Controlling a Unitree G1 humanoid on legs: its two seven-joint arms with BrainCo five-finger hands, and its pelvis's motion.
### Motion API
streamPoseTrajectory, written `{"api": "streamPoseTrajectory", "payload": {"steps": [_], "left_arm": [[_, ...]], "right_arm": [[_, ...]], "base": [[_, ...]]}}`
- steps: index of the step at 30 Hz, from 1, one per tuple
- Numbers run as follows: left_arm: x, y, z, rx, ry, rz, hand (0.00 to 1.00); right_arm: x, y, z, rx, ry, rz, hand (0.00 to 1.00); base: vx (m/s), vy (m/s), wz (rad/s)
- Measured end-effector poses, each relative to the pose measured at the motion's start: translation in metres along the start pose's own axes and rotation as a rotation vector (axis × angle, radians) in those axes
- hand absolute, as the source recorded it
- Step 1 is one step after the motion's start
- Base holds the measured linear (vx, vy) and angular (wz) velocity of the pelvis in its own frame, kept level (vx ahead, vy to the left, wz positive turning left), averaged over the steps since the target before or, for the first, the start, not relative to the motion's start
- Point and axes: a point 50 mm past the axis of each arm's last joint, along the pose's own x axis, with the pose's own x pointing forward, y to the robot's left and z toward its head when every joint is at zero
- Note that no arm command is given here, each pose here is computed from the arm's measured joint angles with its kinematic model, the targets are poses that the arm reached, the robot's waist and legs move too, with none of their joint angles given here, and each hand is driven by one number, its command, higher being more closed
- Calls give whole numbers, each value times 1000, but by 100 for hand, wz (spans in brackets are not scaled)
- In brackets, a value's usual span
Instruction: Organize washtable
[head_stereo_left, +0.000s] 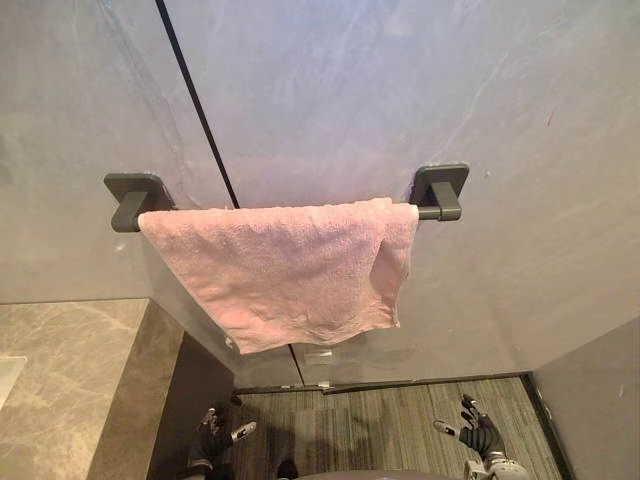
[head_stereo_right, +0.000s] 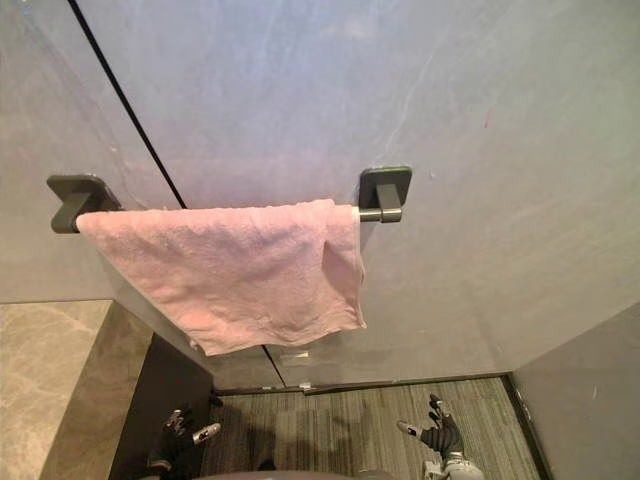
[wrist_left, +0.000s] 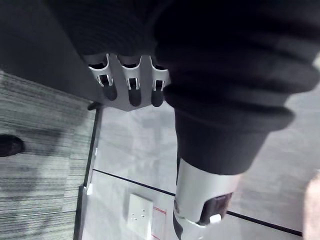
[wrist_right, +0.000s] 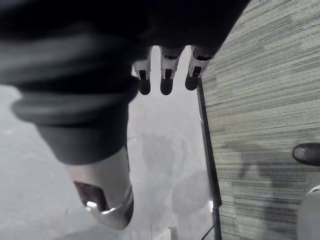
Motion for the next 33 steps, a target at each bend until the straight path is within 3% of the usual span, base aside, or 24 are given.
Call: {"api": "streamPoseTrajectory", "payload": {"steps": [13, 18, 26, 31, 33], "left_arm": [[-2, 12, -14, 88, 76, 7, 0], [4, 7, -4, 117, 49, -20, 0], [26, 3, 60, 183, -167, -47, 0], [23, 14, 56, 154, -151, 7, 0], [23, 1, 51, 92, -145, -4, 0]], "right_arm": [[2, -8, -10, -104, 73, 9, 0], [12, -2, 6, -155, 30, 43, 0], [17, 5, 25, -184, -40, 71, 0], [27, 6, 53, -262, -121, 107, 0], [33, 3, 74, -313, -181, 109, 0]], "base": [[-29, 1, -4], [70, -12, -25], [85, -34, 59], [-75, -318, 52], [-200, -387, 32]]}}
